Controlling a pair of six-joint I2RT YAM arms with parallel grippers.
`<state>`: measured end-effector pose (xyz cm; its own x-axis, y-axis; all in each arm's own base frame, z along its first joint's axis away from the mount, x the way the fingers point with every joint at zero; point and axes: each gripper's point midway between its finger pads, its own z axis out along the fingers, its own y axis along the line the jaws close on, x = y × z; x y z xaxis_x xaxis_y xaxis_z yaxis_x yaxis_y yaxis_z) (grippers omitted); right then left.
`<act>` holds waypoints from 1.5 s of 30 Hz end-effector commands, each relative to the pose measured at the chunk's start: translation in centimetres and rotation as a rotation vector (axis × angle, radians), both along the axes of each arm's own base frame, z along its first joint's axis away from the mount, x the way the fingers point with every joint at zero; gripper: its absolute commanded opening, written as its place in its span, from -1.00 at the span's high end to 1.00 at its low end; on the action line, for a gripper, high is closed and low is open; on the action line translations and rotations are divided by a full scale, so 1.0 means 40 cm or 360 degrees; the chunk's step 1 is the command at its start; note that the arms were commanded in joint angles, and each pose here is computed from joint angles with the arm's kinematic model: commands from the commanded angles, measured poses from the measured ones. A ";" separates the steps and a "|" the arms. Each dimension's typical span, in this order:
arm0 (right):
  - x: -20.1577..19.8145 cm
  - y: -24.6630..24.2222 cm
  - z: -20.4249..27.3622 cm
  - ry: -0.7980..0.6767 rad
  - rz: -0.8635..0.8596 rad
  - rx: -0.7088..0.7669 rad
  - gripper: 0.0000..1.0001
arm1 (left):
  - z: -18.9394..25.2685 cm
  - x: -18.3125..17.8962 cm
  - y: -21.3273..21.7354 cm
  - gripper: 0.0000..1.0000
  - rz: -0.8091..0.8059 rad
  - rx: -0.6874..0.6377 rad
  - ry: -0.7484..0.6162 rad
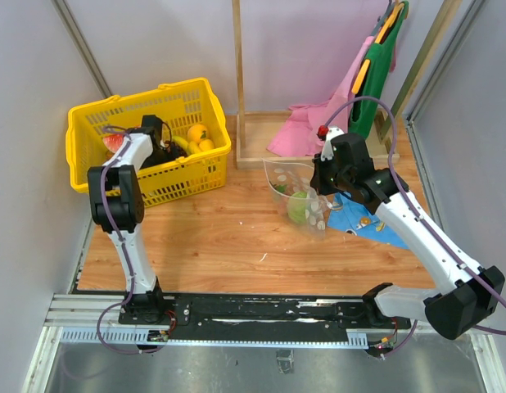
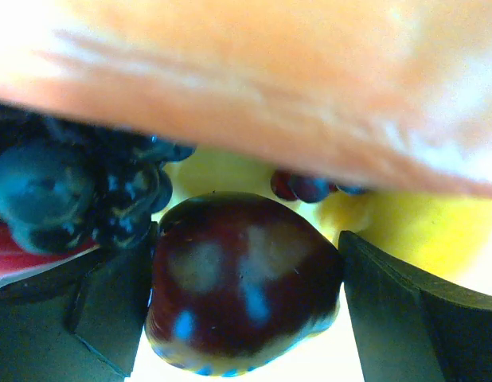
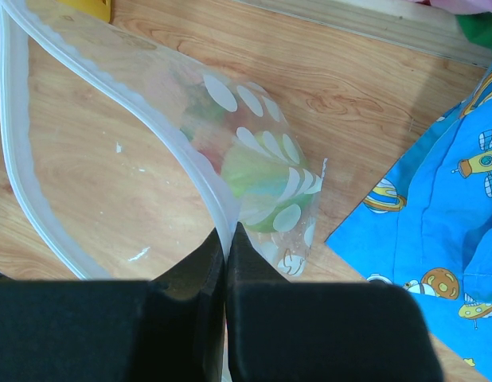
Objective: Place the food in the zip-top bag and seal the zipper
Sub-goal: Pick up the fake fruit from the bin, then place the fake fruit in the zipper food storage bag.
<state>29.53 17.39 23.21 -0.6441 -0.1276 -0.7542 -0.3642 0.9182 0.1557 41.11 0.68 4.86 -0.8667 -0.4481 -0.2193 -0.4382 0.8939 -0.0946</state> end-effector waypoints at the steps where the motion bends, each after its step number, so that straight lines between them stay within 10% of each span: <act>1: 0.010 -0.007 -0.002 0.0003 -0.0022 0.0012 0.98 | 0.103 0.005 0.002 0.16 -0.0002 0.0007 -0.0133; 28: 0.009 0.005 0.031 -0.0017 -0.0022 0.0076 0.99 | 0.599 0.056 0.004 0.51 -0.0057 0.0074 -0.1000; 45: 0.020 0.028 0.034 -0.0004 0.0016 0.0115 0.99 | 0.824 -0.039 -0.328 0.53 -0.0641 -0.0274 -0.1468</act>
